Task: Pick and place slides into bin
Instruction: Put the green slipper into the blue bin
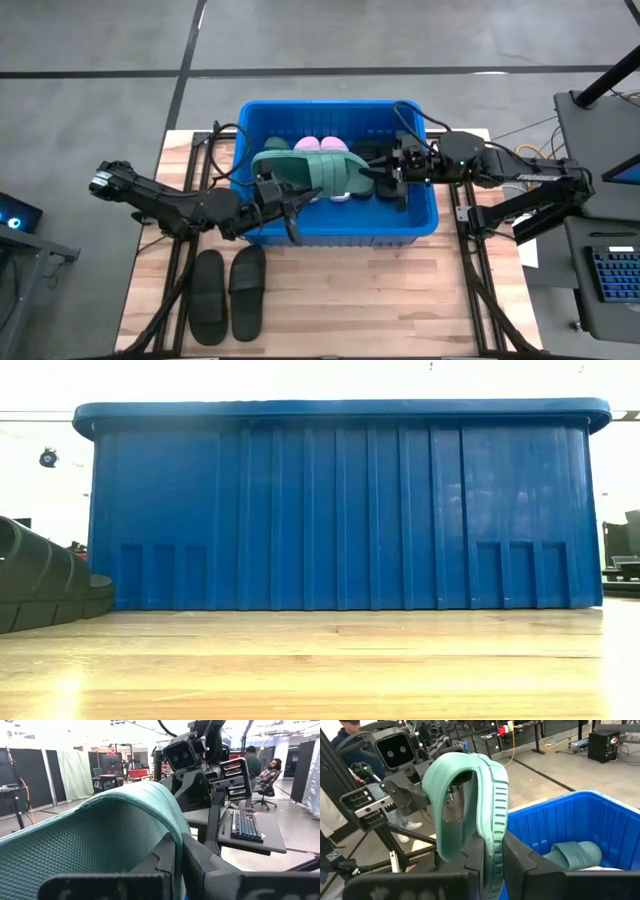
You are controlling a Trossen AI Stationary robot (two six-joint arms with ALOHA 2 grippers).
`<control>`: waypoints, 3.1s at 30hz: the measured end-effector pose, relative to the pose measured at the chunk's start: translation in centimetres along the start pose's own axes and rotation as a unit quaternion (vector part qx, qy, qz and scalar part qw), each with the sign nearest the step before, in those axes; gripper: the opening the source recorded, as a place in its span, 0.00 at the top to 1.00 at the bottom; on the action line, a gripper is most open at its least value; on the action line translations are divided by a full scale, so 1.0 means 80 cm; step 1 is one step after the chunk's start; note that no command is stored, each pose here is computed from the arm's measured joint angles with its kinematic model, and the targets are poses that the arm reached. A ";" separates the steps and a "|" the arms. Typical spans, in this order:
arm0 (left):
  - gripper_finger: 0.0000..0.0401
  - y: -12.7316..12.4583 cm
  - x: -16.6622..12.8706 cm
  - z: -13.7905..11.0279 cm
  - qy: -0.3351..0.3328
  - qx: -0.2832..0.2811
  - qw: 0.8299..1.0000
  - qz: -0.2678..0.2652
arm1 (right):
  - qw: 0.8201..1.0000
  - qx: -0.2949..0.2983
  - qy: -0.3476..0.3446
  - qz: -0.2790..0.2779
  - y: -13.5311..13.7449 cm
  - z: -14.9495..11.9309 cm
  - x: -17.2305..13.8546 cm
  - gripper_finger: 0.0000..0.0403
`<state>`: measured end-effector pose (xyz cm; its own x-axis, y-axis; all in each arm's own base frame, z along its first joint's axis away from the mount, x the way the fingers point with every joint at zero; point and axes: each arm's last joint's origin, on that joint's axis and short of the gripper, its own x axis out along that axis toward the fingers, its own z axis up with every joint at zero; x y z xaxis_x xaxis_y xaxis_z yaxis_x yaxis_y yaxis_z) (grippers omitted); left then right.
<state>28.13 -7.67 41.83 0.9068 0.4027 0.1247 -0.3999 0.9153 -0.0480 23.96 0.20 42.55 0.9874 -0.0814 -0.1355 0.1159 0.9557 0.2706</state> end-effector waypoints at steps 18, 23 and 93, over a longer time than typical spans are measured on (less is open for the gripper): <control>0.76 -0.001 0.000 0.000 -0.004 0.052 0.999 -0.011 | 1.000 0.009 0.024 -0.006 -0.002 -0.005 -0.002 0.92; 0.56 -0.001 -0.001 0.001 -0.006 0.057 0.998 -0.011 | 1.000 0.012 0.023 -0.009 -0.002 -0.004 -0.007 0.92; 0.44 -0.059 0.051 -0.039 0.080 0.699 0.710 0.020 | 0.927 0.304 0.196 0.098 -0.077 -0.007 -0.030 0.93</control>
<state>34.15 -10.34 39.47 0.8495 0.5266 0.0321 -0.0670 0.0473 0.9966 20.85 -5.35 40.63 0.8952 0.2991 -0.3303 0.0952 0.5957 0.7975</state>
